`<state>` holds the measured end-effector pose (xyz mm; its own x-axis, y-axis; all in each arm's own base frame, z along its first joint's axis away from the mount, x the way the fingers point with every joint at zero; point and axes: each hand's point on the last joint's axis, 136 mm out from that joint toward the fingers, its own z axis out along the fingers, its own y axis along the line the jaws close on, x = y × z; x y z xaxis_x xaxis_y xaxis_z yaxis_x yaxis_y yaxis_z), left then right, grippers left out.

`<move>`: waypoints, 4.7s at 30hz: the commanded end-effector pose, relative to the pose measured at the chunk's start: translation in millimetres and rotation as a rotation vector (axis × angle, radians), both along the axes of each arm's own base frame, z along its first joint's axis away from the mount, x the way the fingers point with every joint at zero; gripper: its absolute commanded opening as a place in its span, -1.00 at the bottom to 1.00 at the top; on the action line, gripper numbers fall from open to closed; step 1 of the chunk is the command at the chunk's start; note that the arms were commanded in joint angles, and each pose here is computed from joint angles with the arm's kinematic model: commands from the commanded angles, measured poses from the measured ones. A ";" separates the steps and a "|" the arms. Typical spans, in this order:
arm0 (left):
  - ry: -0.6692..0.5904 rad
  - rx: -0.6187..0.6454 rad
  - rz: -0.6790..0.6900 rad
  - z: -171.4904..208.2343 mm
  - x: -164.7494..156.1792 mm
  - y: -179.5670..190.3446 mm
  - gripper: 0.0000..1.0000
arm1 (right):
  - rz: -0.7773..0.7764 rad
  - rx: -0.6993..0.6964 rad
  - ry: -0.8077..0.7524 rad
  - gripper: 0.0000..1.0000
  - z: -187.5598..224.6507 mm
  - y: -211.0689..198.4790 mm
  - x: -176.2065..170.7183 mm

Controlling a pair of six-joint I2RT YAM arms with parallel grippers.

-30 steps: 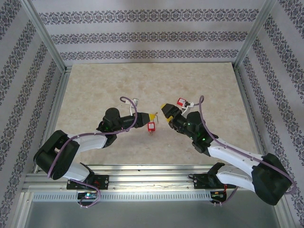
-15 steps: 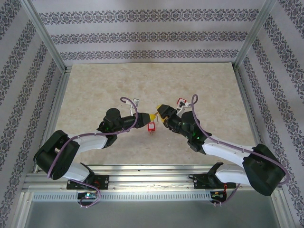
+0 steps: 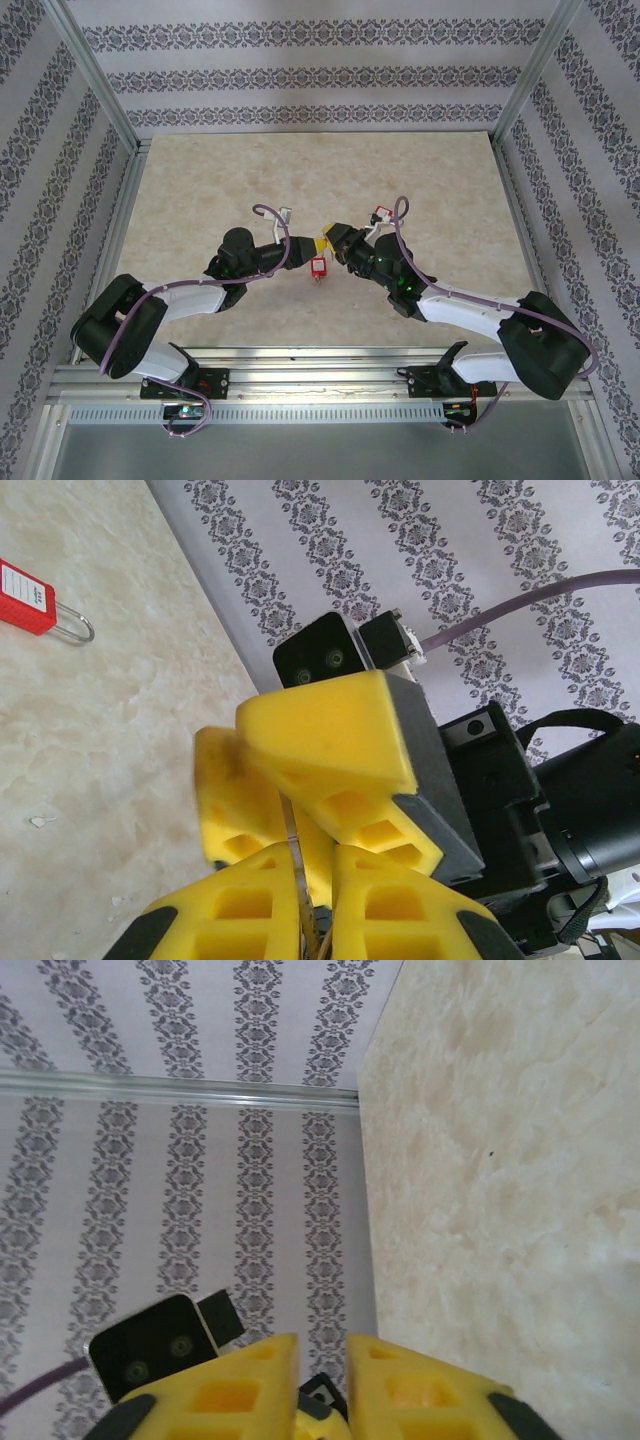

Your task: Unlock with the key

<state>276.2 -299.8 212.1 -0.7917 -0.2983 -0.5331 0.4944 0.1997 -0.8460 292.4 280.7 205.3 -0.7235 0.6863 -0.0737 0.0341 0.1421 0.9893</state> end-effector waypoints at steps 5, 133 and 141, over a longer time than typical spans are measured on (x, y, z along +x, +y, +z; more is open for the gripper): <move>-0.041 -0.003 -0.008 5.6 -4.3 -2.9 -1.00 | 0.015 0.056 -0.032 -1.00 21.7 10.7 2.1; 0.007 0.180 -0.069 17.5 -10.6 73.3 -1.00 | 1.068 -1.721 -0.563 -0.81 -122.1 -148.9 116.2; 0.080 0.105 -0.199 35.4 -33.9 59.1 -1.00 | 1.039 -1.753 -1.034 -0.83 -53.9 -102.5 33.1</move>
<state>254.5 -232.5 224.7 -0.8599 -0.1192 -0.4964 0.4525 0.2722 -0.8492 342.7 160.9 142.7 -0.1543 -0.8883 -0.4326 -0.8577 0.3378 -0.3876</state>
